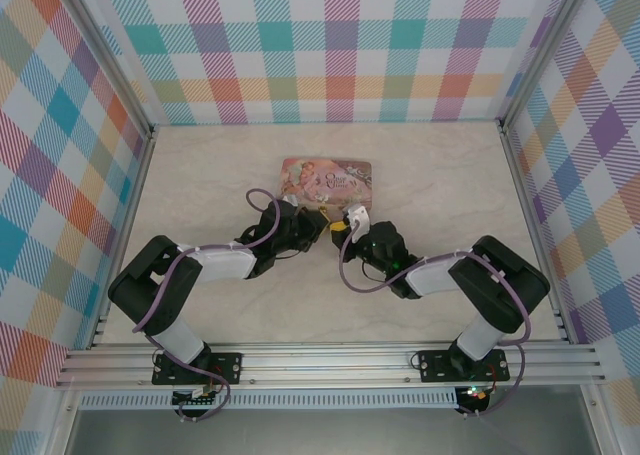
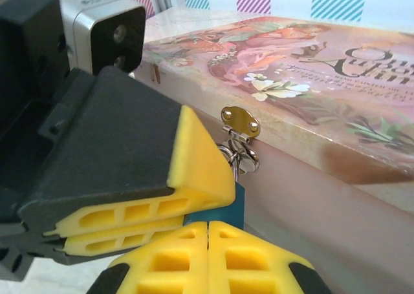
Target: Unlock a padlock with a key
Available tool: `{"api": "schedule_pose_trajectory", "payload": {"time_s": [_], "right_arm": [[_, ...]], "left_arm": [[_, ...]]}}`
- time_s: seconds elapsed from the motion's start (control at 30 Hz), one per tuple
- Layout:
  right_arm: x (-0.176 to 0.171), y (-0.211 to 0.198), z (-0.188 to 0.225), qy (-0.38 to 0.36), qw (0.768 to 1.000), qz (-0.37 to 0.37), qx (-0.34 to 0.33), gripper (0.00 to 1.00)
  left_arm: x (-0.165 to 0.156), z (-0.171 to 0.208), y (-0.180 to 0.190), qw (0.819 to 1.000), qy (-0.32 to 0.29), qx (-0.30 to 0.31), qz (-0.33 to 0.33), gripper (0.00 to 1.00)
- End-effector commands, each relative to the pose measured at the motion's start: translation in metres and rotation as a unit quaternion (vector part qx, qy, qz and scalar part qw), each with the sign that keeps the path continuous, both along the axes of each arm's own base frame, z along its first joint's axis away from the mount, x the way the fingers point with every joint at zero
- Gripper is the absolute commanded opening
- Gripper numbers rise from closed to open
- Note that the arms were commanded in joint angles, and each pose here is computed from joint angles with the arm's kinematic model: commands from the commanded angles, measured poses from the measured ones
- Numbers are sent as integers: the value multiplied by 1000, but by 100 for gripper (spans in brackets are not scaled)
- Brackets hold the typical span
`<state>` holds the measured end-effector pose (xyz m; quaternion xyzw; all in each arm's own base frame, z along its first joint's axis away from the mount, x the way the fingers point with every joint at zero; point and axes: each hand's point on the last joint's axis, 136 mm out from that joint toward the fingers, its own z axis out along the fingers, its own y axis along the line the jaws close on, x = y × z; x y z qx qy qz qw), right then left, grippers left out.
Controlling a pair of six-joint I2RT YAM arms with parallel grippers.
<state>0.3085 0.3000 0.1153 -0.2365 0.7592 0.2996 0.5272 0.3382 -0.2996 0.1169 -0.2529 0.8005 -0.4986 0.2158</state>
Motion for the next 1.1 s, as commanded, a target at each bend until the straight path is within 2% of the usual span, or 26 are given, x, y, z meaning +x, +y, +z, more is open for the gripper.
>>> {"api": "schedule_pose_trajectory", "payload": {"time_s": [0.0,0.33,0.43,0.57,0.6,0.8,0.87,1.07], "right_arm": [[-1,19,21,51,994,33,91,0],[8,14,16,152,973,26,172,0],[8,14,16,161,971,25,176,0],[7,7,11,146,978,19,147,0],[7,5,9,143,980,16,141,3],[1,-17,7,97,991,3,95,35],[-3,-24,4,93,992,4,81,42],[-11,-22,-4,83,996,33,30,44]], "left_arm": [[1,35,-11,998,-47,-43,-19,0],[4,39,-11,997,-56,-47,-13,0],[5,41,-12,997,-61,-49,-13,0],[6,41,-12,997,-57,-48,-12,0],[6,41,-12,997,-56,-46,-11,0],[6,37,-10,998,-46,-35,-7,0],[6,37,-10,998,-42,-36,-6,0],[6,35,-12,999,-34,-36,-8,0]]}}
